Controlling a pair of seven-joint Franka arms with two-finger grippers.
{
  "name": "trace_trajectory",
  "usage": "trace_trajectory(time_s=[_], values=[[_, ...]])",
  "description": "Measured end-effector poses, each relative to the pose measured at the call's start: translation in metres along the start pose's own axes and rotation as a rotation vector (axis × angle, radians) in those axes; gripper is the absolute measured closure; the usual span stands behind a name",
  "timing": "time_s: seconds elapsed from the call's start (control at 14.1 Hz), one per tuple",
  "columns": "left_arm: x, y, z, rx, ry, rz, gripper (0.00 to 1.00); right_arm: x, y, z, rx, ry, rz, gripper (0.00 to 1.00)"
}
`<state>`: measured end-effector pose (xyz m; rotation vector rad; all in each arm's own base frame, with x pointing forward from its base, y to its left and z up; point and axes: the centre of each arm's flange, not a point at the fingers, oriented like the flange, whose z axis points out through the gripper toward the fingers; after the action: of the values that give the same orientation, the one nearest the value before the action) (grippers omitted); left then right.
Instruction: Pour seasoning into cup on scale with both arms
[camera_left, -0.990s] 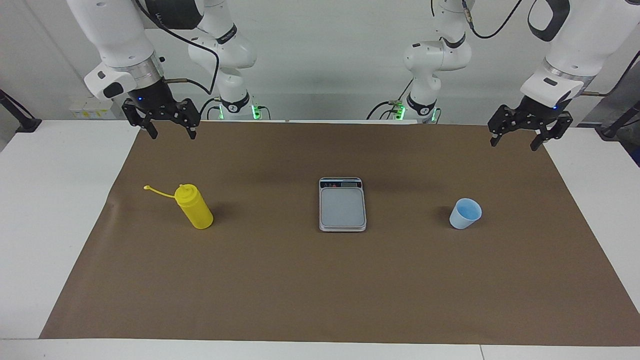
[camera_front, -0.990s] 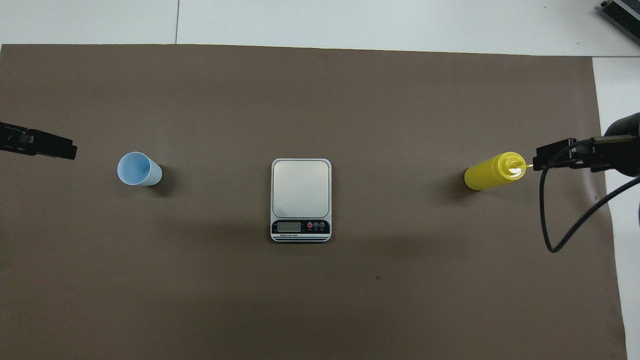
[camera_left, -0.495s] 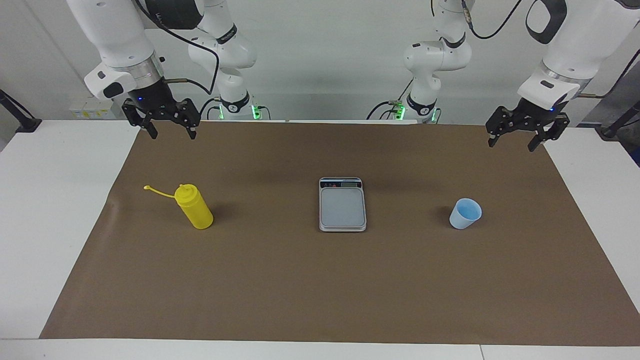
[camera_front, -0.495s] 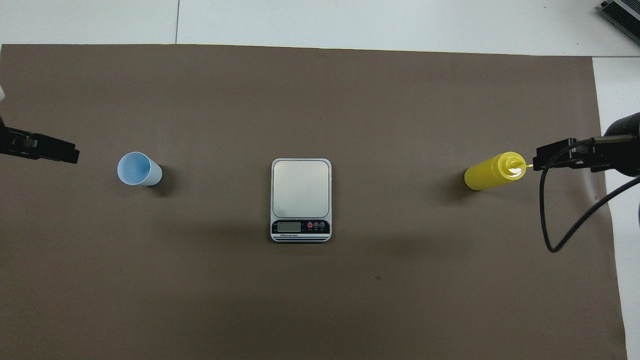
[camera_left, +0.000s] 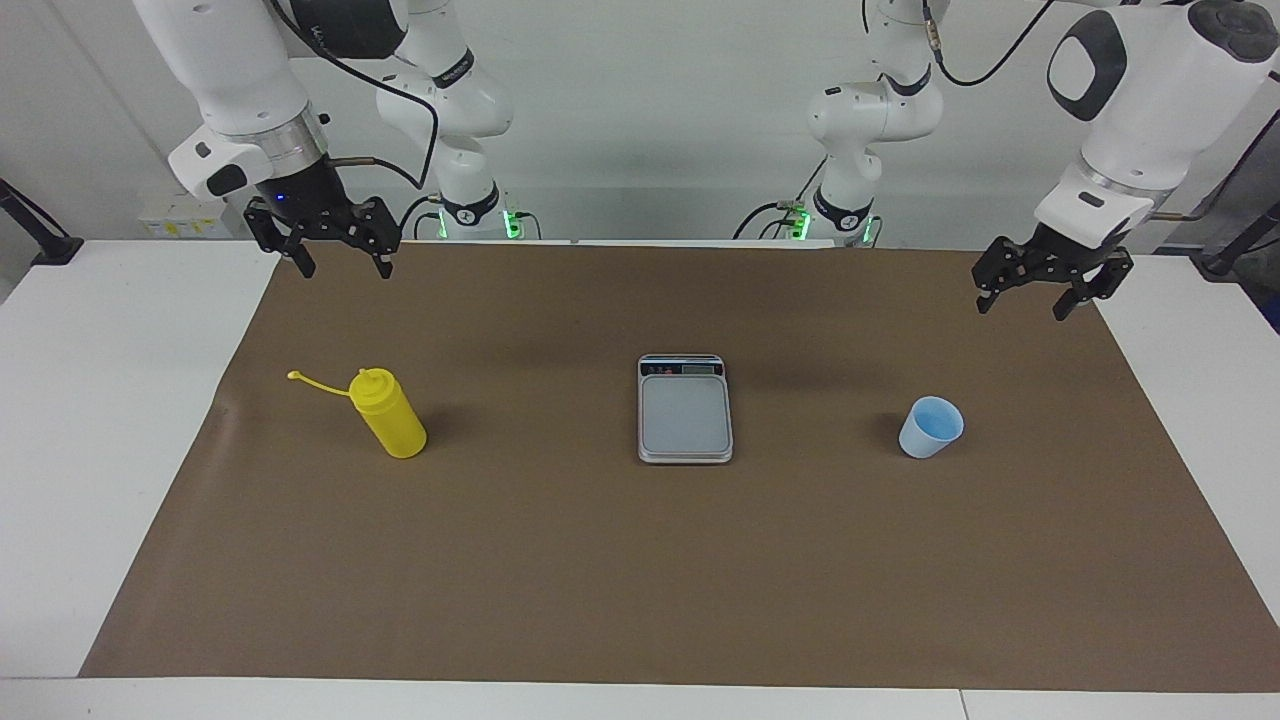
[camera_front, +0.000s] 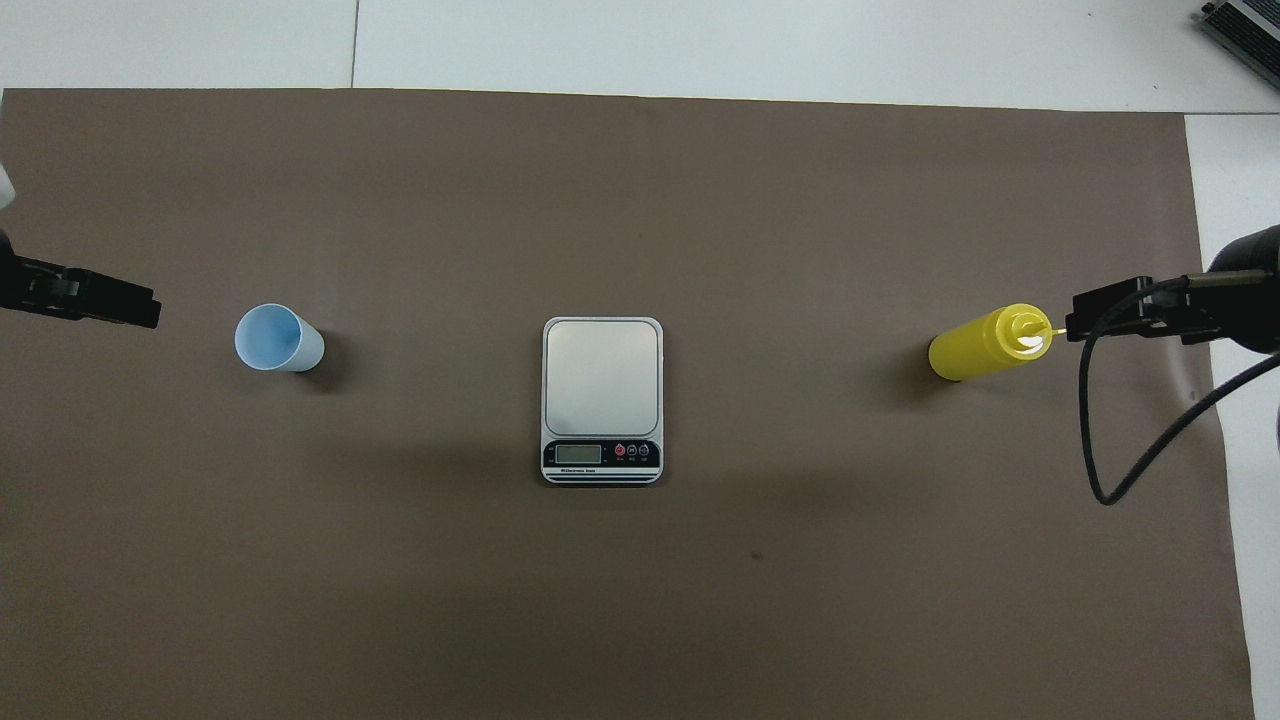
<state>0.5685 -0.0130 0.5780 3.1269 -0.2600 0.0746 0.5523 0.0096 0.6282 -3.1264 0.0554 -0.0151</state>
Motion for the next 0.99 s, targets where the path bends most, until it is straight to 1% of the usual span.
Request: trace_trajectory(time_s=[0.14, 0.28, 0.49, 0.78, 0.99], values=[[0.004, -0.020, 0.036, 0.004, 0.019, -0.035, 0.00, 0.000, 0.000, 0.000, 0.000, 0.000, 0.000, 0.00], [0.010, -0.036, 0.074, 0.002, 0.018, -0.073, 0.00, 0.000, 0.000, 0.000, 0.000, 0.000, 0.000, 0.00], [0.017, -0.038, 0.130, -0.002, 0.026, -0.176, 0.00, 0.000, 0.000, 0.000, 0.000, 0.000, 0.000, 0.00], [0.006, -0.029, 0.169, -0.009, -0.003, -0.290, 0.00, 0.000, 0.000, 0.000, 0.000, 0.000, 0.000, 0.00], [0.000, -0.022, 0.189, -0.037, -0.010, -0.355, 0.00, 0.000, 0.000, 0.000, 0.000, 0.000, 0.000, 0.00]])
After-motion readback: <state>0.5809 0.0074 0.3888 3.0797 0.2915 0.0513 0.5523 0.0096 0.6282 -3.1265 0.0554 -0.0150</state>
